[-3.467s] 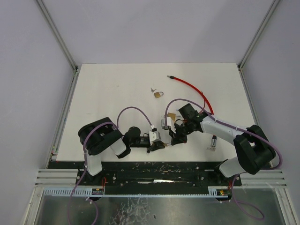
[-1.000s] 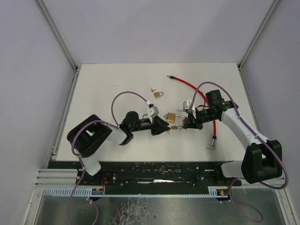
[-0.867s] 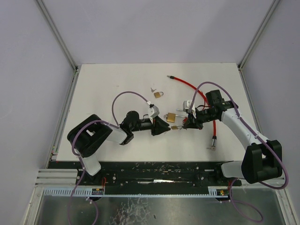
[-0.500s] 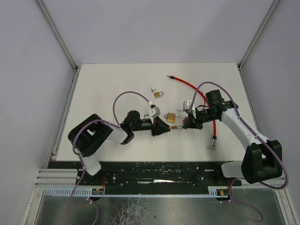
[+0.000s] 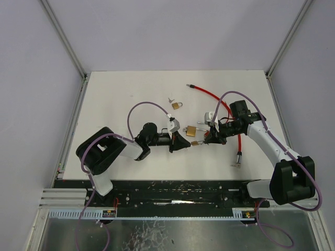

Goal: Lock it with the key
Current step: Lock the lock.

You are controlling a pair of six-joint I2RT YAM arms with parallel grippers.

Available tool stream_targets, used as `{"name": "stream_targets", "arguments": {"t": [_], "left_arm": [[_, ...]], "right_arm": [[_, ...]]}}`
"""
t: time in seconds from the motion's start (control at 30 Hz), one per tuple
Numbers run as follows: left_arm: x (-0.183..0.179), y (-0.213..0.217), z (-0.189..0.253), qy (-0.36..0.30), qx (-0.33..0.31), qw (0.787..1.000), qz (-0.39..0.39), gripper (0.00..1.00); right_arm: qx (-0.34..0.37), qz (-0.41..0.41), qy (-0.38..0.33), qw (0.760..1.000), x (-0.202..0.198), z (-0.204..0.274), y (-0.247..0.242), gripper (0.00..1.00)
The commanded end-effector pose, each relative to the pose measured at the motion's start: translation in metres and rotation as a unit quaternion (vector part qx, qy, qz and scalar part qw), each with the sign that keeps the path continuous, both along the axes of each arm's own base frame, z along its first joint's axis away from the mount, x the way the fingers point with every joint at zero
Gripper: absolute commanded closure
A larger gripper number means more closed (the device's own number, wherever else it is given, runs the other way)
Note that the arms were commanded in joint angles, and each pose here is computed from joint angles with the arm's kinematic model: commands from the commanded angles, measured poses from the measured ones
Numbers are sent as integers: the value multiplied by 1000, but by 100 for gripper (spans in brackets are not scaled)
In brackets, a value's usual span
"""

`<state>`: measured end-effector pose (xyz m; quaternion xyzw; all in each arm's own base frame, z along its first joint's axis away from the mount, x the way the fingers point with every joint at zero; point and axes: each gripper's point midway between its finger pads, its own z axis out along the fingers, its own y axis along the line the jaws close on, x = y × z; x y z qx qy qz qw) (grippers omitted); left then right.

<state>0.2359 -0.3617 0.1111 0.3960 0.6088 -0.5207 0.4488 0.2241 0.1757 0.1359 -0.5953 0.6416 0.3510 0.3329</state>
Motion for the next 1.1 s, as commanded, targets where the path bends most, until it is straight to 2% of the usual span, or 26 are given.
{"name": "stream_targets", "arguments": {"t": [0.0, 0.33, 0.63, 0.87, 1.07], "left_arm": [[4, -4, 6, -19, -6, 1000, -10, 100], [13, 12, 1, -55, 17, 998, 29, 100], [18, 28, 13, -64, -11, 996, 55, 100], [39, 54, 30, -40, -63, 989, 129, 100], [62, 90, 41, 24, -128, 973, 193, 100]], "right_arm": [[31, 11, -17, 999, 0, 15, 6, 100], [28, -16, -23, 999, 9, 26, -6, 100], [47, -50, -45, 997, 15, 42, -23, 100], [62, -76, -39, 994, 22, 44, -26, 100], [69, -91, -26, 993, 25, 40, -25, 100]]}}
